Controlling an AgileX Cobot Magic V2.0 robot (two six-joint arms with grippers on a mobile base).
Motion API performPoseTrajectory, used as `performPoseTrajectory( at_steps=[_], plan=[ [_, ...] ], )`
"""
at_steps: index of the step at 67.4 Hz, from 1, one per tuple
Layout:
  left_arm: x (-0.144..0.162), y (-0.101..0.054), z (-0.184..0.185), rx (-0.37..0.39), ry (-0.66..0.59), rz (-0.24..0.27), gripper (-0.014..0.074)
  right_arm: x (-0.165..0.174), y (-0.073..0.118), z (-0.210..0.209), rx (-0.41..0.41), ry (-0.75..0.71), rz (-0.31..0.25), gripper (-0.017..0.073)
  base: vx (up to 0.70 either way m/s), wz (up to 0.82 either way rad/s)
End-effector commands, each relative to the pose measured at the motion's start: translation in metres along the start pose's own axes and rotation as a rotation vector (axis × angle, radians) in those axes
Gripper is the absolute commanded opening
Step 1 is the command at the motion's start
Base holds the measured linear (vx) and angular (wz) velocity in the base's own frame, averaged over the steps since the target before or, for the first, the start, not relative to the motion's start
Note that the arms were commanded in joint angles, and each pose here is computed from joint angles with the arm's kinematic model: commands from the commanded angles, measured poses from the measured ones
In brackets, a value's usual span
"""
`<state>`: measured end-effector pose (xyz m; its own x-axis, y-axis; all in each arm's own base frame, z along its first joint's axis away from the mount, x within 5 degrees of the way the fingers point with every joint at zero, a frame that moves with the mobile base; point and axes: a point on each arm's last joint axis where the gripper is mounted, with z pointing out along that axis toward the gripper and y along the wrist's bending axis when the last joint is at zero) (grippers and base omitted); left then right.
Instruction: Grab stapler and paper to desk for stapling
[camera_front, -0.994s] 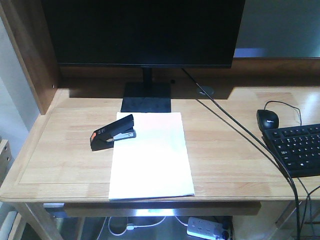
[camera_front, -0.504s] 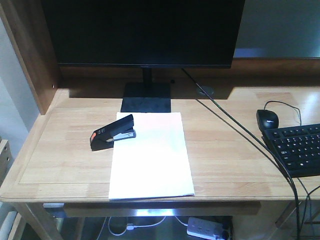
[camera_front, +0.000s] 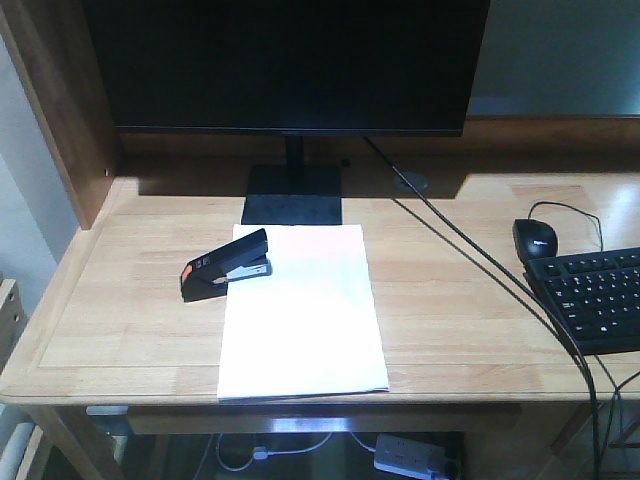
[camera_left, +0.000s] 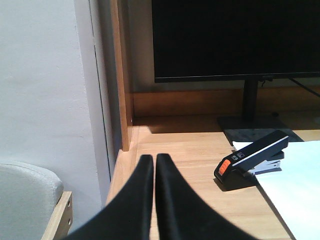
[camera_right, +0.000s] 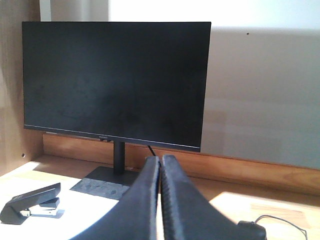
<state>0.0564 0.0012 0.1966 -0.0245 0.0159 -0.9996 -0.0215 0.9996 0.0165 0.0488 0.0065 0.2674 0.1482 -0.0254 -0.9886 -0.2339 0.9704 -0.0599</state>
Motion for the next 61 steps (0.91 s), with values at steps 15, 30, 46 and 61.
performPoseTrajectory(
  at_steps=[15,30,46,61],
  plan=[
    [-0.004,0.000,-0.001,0.001,-0.085,-0.013,-0.0006,-0.011,0.002,0.000,-0.022,-0.044,-0.015,-0.0010,0.00,0.00],
    [-0.004,0.000,-0.001,0.001,-0.085,-0.013,-0.0006,-0.011,0.002,0.000,-0.022,-0.043,-0.015,-0.0010,0.00,0.00],
    [-0.004,0.000,-0.001,0.001,-0.085,-0.013,-0.0006,-0.011,-0.002,-0.001,0.069,-0.039,-0.016,-0.0010,0.00,0.00],
    [-0.004,0.000,-0.001,0.001,-0.085,-0.013,-0.0006,-0.008,-0.009,-0.002,0.262,0.003,-0.038,-0.0010,0.00,0.00]
  ],
)
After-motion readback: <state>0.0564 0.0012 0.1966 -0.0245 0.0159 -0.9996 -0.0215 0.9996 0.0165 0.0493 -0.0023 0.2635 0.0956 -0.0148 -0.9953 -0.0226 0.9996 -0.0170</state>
